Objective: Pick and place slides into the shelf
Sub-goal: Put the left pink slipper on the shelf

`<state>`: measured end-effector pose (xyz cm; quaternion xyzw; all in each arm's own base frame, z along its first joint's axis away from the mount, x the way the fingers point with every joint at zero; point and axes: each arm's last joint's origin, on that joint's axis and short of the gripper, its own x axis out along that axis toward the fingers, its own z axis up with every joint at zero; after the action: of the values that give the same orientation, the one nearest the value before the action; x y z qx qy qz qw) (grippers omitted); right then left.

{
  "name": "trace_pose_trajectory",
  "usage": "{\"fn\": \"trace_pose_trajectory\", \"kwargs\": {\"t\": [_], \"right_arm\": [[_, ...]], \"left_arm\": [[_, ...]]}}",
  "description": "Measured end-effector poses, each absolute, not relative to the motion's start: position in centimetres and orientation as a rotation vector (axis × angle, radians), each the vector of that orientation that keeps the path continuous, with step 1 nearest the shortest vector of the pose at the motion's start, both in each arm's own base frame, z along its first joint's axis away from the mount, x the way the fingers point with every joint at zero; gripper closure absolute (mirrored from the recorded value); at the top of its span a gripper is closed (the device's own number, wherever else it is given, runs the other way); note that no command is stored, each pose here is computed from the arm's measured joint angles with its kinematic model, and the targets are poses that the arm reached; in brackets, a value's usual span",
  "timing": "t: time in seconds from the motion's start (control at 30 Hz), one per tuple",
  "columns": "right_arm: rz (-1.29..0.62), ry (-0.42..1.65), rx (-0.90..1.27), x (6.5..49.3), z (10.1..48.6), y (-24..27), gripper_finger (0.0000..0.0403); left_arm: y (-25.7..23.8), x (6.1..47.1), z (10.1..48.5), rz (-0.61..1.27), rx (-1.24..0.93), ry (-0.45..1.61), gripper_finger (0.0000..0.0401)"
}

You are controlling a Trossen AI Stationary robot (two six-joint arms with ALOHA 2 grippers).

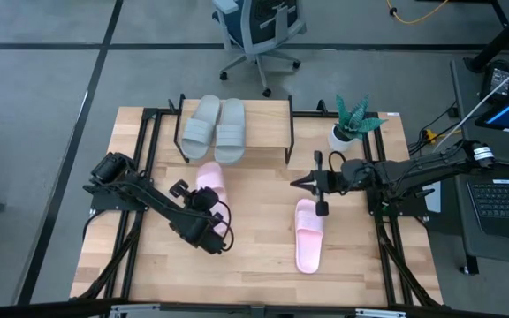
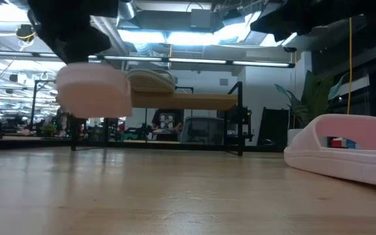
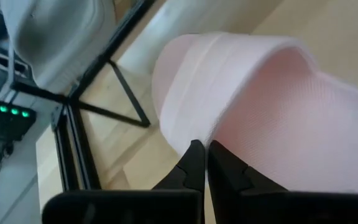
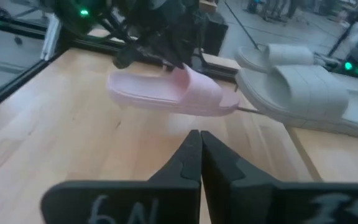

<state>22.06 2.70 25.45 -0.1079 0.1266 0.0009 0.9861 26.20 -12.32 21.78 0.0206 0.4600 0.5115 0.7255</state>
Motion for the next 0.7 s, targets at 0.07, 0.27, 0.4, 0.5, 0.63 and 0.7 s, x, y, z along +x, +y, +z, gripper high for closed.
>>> {"fn": "trace_pose_trajectory", "kwargs": {"t": [0.07, 0.27, 0.4, 0.5, 0.63, 0.7], "right_arm": [[0.013, 0.252, -0.233, 22.1, 25.5, 2.7, 0.0393], [0.015, 0.245, -0.251, 22.1, 25.6, 2.7, 0.0341], [0.012, 0.225, -0.248, 22.2, 25.8, 2.7, 0.0302], [0.014, 0.208, -0.250, 22.2, 26.0, 2.8, 0.0280], [0.040, 0.205, -0.312, 22.1, 26.0, 3.3, 0.0262], [0.058, 0.196, -0.347, 22.2, 26.0, 3.6, 0.0257]], "left_arm": [[-12.2, 26.3, 21.8, 1.124, 0.055, 1.002, 0.0401], [-11.6, 27.5, 21.5, 1.058, 0.080, 0.997, 0.0401], [-11.0, 28.4, 21.4, 1.034, 0.099, 0.970, 0.0401], [-10.5, 28.8, 21.5, 1.033, 0.113, 0.967, 0.0401], [-10.4, 29.4, 22.2, 1.022, 0.126, 0.944, 0.0401], [-10.5, 29.7, 22.8, 1.009, 0.129, 0.930, 0.0401]]}}
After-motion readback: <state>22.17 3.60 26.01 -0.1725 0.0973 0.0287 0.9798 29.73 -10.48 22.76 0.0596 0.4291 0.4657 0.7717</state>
